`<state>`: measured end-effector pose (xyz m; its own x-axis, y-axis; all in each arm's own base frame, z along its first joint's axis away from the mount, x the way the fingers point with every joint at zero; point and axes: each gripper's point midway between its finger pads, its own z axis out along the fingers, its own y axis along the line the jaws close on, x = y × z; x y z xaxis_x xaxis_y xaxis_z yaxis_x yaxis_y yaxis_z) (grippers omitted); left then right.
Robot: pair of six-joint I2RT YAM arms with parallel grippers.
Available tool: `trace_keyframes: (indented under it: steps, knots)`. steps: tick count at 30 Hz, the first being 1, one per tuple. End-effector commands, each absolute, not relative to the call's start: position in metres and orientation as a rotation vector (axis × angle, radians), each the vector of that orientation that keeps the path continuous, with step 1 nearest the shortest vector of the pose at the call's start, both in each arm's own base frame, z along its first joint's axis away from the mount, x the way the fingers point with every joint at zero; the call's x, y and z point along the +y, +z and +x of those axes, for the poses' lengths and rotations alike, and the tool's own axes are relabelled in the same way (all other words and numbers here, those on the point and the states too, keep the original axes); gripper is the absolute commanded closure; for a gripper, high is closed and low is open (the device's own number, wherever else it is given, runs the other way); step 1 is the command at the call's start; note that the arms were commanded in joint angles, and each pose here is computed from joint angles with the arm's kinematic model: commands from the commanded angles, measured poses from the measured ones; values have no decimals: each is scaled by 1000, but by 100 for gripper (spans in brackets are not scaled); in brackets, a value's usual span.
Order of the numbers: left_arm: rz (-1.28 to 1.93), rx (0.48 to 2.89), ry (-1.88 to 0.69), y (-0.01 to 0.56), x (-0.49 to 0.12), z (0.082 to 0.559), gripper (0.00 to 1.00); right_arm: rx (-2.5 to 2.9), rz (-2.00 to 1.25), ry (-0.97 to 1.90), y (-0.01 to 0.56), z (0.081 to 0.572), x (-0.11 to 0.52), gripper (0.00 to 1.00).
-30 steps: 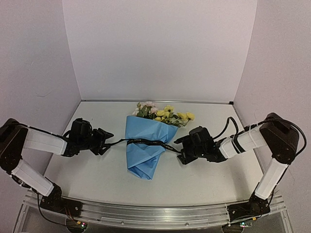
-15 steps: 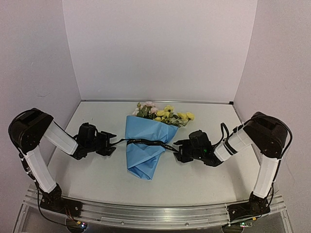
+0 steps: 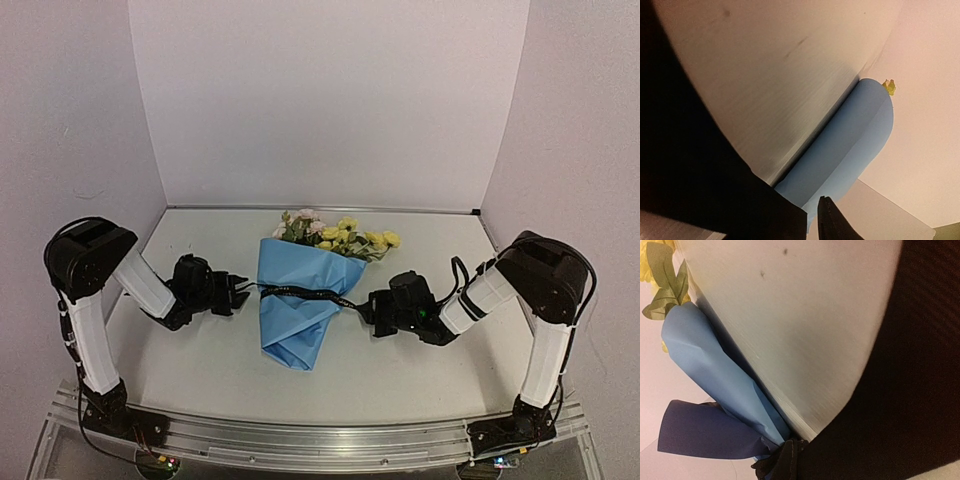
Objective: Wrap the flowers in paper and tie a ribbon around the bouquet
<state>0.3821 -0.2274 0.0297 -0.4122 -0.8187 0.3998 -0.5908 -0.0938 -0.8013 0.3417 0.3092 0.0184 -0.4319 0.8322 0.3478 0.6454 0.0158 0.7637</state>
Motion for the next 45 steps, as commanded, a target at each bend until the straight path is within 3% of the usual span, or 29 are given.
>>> trace_keyframes:
  steps: [1,4,6,20,29,45]
  knots:
    - [-1624,1862,-1559,23,-225,388,79,2073,1499,1398,26,346,310,100]
    - [-1580,1816,-1577,30,-221,393,95,2069,1472,1395,30,347,308,100]
    - [-1513,1822,-1579,37,-220,397,100,2062,1453,1393,33,349,305,100]
    - [-924,2015,-1343,84,-206,422,100,2124,1096,1036,78,389,249,100]
    - [-985,1999,-1273,74,-161,403,100,2106,1134,884,59,386,193,100]
    - [-1181,1972,-1076,52,-71,381,100,1949,1328,902,43,368,112,100]
